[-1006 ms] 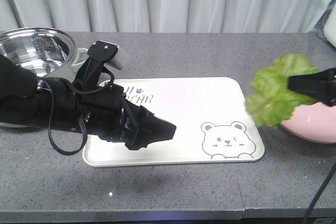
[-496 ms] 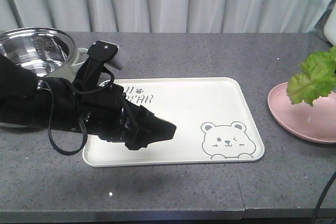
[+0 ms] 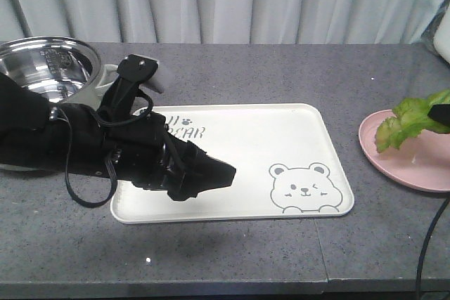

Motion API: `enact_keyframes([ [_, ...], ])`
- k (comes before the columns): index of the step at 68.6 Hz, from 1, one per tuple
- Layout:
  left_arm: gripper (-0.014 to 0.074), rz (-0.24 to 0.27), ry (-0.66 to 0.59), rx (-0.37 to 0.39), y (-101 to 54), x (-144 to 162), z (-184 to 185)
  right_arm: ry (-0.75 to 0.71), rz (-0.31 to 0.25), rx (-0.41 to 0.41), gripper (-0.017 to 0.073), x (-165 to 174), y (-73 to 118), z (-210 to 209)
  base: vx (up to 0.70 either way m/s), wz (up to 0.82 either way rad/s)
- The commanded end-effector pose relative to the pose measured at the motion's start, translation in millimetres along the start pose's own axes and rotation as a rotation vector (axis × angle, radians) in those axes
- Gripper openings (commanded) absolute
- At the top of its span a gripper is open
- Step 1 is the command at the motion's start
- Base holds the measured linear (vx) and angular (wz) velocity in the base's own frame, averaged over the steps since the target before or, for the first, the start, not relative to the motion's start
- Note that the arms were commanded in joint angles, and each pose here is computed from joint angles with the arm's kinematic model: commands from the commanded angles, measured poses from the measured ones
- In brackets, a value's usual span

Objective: Transfer vegetables to tray and serve
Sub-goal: 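Carry the lettuce with the right gripper and release it onto the pink plate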

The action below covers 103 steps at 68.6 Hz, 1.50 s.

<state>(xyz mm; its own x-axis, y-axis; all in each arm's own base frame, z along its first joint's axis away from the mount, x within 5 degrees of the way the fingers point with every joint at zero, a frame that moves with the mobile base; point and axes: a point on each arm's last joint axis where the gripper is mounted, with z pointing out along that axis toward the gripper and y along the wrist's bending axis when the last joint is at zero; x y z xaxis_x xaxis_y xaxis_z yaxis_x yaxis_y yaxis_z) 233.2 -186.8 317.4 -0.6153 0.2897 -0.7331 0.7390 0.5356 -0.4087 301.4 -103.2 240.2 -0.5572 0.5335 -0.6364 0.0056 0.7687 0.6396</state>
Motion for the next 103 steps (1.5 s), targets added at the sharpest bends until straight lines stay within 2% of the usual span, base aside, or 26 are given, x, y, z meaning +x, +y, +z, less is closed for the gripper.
enact_keyframes([
  [1, 0.0482, -0.003, -0.083, 0.015, -10.1, -13, -11, -0.056, 0.006, -0.039, 0.0019, -13, 4.4, -2, 0.0, 0.0],
  [10, 0.0482, -0.003, -0.083, 0.015, -10.1, -13, -11, -0.033, 0.011, -0.029, 0.0127, -10, -1.1, 2, 0.0, 0.0],
  [19, 0.0482, -0.003, -0.083, 0.015, -10.1, -13, -11, 0.003, -0.026, 0.025, 0.0321, -7, -6.0, 2, 0.0, 0.0],
  [27, 0.0482, -0.003, -0.082, 0.016, -10.2, -13, -11, 0.053, -0.082, 0.059, 0.0438, -2, -9.2, 2, 0.0, 0.0],
  [35, 0.0482, -0.003, -0.08, 0.018, -10.4, -13, -11, 0.095, -0.133, 0.11, 0.0461, 1, -12.6, 0, 0.0, 0.0],
  [42, 0.0482, -0.003, -0.08, 0.018, -10.4, -13, -11, 0.093, -0.176, 0.186, 0.0461, -2, -10.1, -10, 0.0, 0.0],
  [56, 0.0482, -0.003, -0.08, 0.018, -10.4, -13, -11, 0.032, -0.293, 0.332, 0.046, -13, 9.6, -41, 0.0, 0.0],
  [64, 0.0482, -0.003, -0.08, 0.018, -10.4, -13, -11, -0.025, -0.311, 0.373, 0.0445, -20, 20.9, -54, 0.0, 0.0],
  [69, 0.0482, -0.003, -0.08, 0.018, -10.4, -13, -11, -0.025, -0.298, 0.374, 0.0428, -26, 26.7, -58, 0.0, 0.0],
  [72, 0.0482, -0.003, -0.079, 0.019, -10.5, -12, -11, -0.011, -0.273, 0.379, 0.0413, -31, 29.4, -60, 0.0, 0.0],
  [79, 0.0482, -0.003, -0.078, 0.02, -10.6, -12, -11, 0.065, -0.255, 0.428, 0.0386, -46, 29.8, -62, 0.0, 0.0],
  [89, 0.0482, -0.003, -0.077, 0.021, -10.6, -12, -11, 0.254, -0.201, 0.519, 0.036, -56, 15.4, -57, 0.0, 0.0],
  [96, 0.0482, -0.003, -0.077, 0.021, -10.6, -12, -11, 0.351, -0.165, 0.521, 0.0356, -59, 3.8, -47, 0.0, 0.0],
  [103, 0.0482, -0.003, -0.077, 0.021, -10.6, -12, -11, 0.381, -0.147, 0.515, 0.0353, -61, -6.1, -37, 0.0, 0.0],
])
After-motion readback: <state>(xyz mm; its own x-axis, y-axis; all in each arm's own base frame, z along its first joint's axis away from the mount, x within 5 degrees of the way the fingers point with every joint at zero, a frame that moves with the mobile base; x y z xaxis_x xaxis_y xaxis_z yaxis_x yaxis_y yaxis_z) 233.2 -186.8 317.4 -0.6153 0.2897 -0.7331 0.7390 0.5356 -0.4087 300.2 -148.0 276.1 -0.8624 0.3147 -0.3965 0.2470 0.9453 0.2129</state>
